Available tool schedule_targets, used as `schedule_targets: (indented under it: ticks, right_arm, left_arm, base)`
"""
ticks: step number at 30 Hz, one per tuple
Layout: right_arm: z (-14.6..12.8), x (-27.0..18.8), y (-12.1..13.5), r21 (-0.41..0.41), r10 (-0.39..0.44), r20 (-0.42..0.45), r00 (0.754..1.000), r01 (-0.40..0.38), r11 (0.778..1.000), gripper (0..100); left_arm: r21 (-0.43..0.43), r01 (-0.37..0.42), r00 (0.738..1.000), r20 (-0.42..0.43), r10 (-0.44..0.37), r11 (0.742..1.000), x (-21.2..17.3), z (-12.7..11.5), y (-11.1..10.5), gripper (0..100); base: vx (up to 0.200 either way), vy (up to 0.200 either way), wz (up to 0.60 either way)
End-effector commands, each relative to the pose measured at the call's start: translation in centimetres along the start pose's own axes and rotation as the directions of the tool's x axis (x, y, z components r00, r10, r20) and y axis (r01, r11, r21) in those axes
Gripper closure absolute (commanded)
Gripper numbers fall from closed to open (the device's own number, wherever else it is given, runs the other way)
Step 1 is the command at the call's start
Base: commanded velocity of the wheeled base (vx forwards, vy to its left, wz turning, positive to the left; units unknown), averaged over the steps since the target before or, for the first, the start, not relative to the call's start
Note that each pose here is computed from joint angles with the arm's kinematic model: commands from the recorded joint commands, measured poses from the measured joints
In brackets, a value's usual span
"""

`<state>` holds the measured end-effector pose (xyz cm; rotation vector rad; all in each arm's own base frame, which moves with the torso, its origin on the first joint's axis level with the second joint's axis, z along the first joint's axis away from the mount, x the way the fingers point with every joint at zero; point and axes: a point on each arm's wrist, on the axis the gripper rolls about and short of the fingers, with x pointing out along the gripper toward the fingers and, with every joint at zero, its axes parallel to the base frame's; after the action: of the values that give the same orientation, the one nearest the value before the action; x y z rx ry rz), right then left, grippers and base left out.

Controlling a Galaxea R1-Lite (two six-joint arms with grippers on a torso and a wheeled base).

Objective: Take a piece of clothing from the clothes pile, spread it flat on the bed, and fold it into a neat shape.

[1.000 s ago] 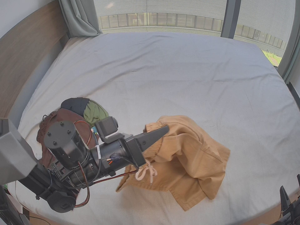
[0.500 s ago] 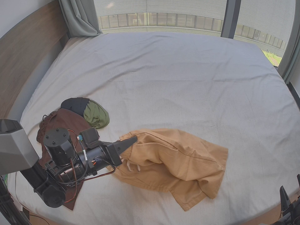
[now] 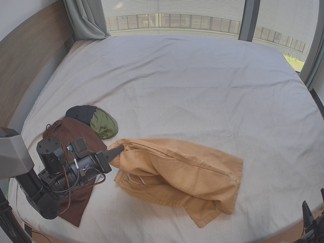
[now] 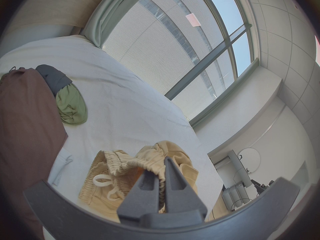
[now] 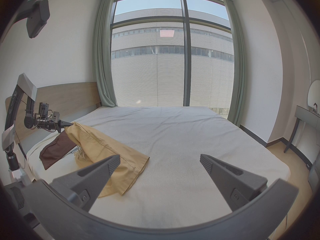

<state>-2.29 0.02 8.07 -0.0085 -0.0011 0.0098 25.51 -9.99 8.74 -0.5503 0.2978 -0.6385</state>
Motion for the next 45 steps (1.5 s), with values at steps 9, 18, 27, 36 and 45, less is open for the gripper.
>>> schedule_targets:
  ticks: [9,18,27,36,45]
  right_arm:
    - [-0.5,0.0,0.0,-0.002,0.002,-0.001,1.0,-0.002,1.0,0]
    - [-0.5,0.0,0.0,-0.005,0.004,-0.001,1.0,-0.004,1.0,0]
    - [-0.5,0.0,0.0,0.002,-0.001,-0.003,1.0,0.001,1.0,0]
    - [1.9,-0.4,0.0,-0.017,-0.013,0.168,0.986,0.016,1.0,0]
    - [4.0,1.8,0.1,-0.022,0.063,-0.059,0.996,-0.064,0.998,0]
  left_arm:
    - [-0.005,-0.06,0.998,0.009,0.061,0.998,0.0,0.2,1.7,100]
    - [0.014,-0.096,0.995,-0.002,0.096,0.995,0.1,-0.3,2.3,100]
    - [0.016,-0.095,0.995,-0.001,0.095,0.995,0.1,-0.3,2.3,100]
    - [0.018,-0.093,0.996,0.003,0.093,0.996,-0.1,-0.2,2.2,100]
    - [0.018,-0.094,0.996,-0.001,0.094,0.995,-0.1,-0.3,2.2,100]
  base:
    - [0.0,0.0,0.0]
    - [0.0,0.0,0.0]
    - [0.0,0.0,0.0]
    - [0.0,0.0,0.0]
    - [0.0,0.0,0.0]
